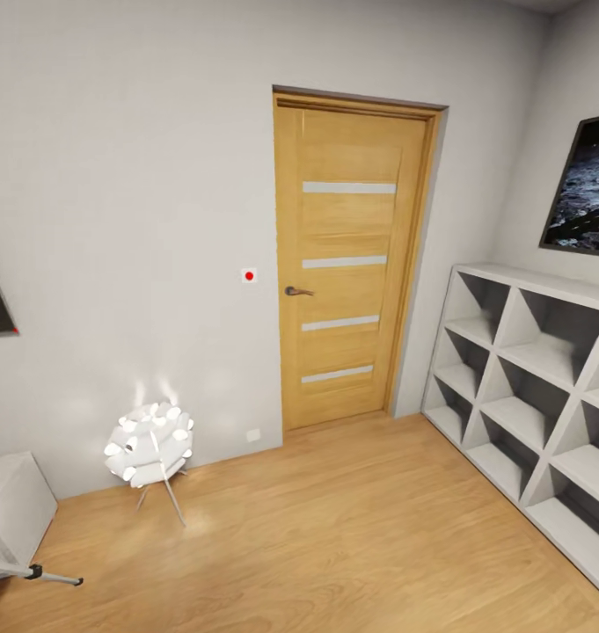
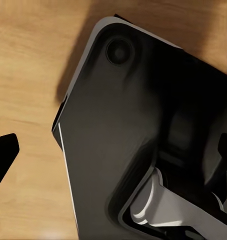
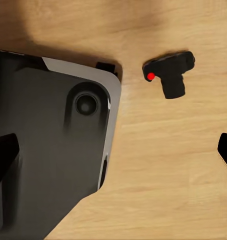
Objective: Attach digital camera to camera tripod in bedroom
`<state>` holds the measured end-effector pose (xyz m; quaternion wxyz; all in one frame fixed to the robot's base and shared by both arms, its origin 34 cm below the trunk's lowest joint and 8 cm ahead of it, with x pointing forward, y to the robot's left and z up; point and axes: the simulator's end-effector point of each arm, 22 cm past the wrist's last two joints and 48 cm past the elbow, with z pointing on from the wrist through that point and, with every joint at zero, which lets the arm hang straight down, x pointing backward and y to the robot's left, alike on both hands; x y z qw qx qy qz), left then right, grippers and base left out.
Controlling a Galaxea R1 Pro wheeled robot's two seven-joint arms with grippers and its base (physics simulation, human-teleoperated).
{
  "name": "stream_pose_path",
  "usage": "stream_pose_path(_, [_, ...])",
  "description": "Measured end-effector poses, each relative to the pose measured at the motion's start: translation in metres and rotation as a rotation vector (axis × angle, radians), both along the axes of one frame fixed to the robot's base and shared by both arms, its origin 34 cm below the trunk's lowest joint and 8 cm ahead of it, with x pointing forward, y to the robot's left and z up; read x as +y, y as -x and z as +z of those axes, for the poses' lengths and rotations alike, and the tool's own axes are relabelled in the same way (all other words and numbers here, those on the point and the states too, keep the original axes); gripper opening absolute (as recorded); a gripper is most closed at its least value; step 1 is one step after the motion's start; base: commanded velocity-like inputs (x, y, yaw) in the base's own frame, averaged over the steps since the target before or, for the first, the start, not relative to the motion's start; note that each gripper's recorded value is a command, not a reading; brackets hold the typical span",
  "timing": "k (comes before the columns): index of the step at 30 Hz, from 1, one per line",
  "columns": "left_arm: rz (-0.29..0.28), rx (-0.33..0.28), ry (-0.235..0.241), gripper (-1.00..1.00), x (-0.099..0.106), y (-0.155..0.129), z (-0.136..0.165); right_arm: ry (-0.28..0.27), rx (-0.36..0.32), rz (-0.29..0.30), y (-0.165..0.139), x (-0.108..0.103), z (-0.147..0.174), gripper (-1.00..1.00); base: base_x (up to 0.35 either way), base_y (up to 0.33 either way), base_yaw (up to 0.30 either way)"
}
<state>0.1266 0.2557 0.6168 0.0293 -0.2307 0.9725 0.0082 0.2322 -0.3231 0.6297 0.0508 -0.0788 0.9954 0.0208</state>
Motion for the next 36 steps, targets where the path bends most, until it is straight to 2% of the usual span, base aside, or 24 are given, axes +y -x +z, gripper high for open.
stream_pose_path(36, [-0.003, 0.0, 0.001, 1.0, -0.0012, -0.0001, 0.0, -0.001, -0.001, 0.0, -0.0003, 0.0006, 0.0, 1.0, 0.31, 0.0, 0.0])
